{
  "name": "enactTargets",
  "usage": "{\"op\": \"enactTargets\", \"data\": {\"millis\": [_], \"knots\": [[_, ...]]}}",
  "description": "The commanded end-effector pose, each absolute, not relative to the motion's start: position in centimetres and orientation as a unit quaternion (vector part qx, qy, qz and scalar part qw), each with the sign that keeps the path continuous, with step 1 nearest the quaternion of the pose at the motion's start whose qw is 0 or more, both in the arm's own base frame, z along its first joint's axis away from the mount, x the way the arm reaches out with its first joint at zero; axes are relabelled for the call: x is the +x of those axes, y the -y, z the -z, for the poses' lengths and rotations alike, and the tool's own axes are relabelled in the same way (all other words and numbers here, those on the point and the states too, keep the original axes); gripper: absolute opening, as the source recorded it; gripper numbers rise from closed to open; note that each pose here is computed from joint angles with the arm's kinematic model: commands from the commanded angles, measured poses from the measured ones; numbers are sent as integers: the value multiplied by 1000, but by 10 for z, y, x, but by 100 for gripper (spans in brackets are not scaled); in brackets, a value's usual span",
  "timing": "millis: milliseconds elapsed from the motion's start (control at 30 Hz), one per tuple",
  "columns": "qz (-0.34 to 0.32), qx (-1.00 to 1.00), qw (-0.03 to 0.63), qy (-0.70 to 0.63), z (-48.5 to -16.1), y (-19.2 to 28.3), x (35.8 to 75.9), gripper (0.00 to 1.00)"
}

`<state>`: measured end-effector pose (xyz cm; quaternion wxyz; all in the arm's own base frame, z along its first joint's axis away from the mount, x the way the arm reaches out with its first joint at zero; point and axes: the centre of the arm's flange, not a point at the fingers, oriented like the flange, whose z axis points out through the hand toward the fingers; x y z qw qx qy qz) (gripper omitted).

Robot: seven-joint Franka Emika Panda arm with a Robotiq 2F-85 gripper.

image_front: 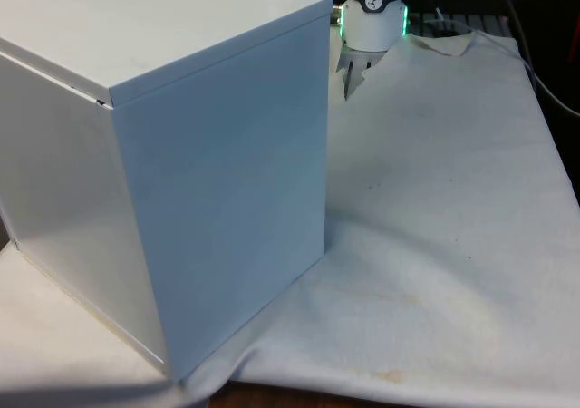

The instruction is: Open the drawer, then close it.

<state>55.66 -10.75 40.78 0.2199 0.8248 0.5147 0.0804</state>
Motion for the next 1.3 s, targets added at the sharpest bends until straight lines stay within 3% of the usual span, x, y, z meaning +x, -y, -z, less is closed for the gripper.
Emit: {"op": "enactTargets", "data": {"millis": [0, 600, 833, 867, 1000, 1133, 1167, 1200, 1267], "knots": [[-82, 822, 231, -514, -406, 110, 559, 100], [-80, 822, 227, -516, -405, 108, 557, 98], [-82, 822, 225, -516, -406, 106, 557, 55], [-82, 822, 227, -515, -406, 108, 557, 55], [-82, 822, 228, -516, -406, 108, 558, 31], [-84, 822, 228, -515, -410, 107, 559, 12], [-82, 822, 227, -515, -406, 108, 558, 12], [-83, 823, 227, -514, -407, 108, 559, 1], [-84, 824, 227, -512, -409, 110, 559, 0]]}}
